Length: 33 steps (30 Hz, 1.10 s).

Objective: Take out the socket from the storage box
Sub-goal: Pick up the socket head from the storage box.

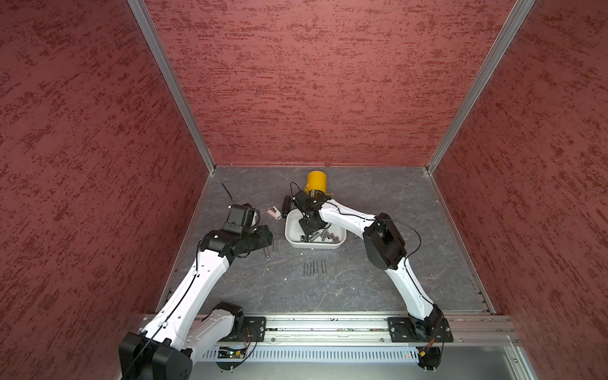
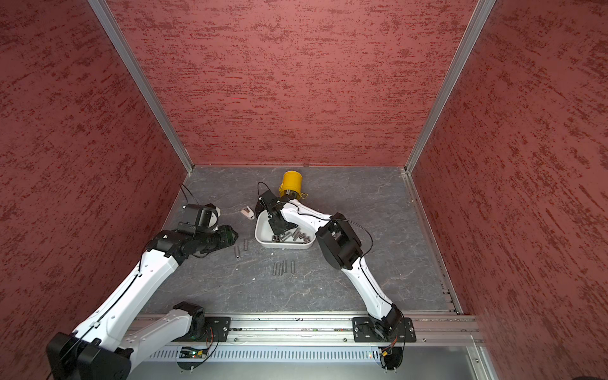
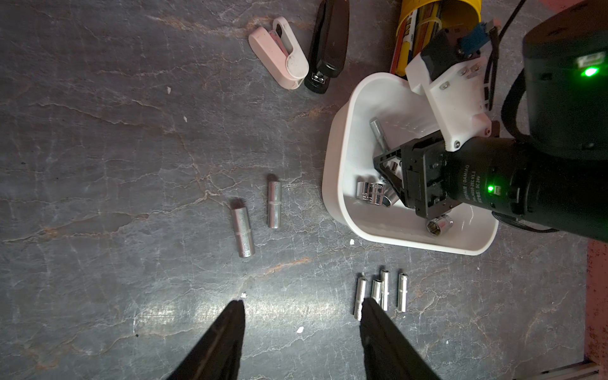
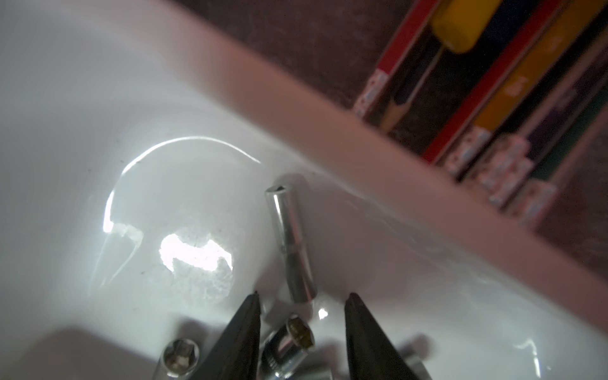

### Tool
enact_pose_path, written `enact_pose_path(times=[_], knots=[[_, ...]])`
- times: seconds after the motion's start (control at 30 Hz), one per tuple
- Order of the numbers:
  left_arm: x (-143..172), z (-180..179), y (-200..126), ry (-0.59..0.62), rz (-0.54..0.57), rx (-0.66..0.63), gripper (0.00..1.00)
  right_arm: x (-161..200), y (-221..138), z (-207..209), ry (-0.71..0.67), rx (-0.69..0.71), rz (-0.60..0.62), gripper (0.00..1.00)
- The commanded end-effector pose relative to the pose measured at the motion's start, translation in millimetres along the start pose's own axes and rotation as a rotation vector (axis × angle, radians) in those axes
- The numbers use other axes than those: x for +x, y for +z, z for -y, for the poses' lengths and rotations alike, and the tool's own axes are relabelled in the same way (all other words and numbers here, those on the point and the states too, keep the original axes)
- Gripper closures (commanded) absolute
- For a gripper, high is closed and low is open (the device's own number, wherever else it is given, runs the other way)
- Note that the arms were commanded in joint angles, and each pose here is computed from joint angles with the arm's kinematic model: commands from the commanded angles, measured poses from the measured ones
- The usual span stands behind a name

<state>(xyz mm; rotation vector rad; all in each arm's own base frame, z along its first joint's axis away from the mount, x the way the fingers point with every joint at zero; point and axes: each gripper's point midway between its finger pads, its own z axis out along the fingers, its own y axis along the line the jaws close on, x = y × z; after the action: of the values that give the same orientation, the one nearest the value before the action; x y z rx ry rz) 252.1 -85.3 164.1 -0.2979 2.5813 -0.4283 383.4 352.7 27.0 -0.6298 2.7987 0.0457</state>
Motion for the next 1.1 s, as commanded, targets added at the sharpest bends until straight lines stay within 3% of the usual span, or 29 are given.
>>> enact_pose_path(times=[0.0, 0.17, 0.5, 0.7, 1.07], knots=[[0, 2, 1, 0.020, 0.001, 0.010, 0.41, 12, -12, 3, 0.036, 0.014, -0.037, 0.55], [0, 3, 1, 0.020, 0.000, 0.010, 0.41, 25, 2, -3, 0.054, -0.016, -0.098, 0.57], [1, 2, 2, 0.021, -0.004, 0.008, 0.41, 28, 8, -6, 0.082, -0.027, -0.120, 0.72], [1, 2, 2, 0.024, -0.001, 0.007, 0.41, 5, -11, -8, 0.066, -0.047, -0.032, 0.78], [2, 2, 2, 0.025, -0.001, 0.004, 0.41, -25, -50, -3, 0.032, -0.065, 0.081, 0.80]])
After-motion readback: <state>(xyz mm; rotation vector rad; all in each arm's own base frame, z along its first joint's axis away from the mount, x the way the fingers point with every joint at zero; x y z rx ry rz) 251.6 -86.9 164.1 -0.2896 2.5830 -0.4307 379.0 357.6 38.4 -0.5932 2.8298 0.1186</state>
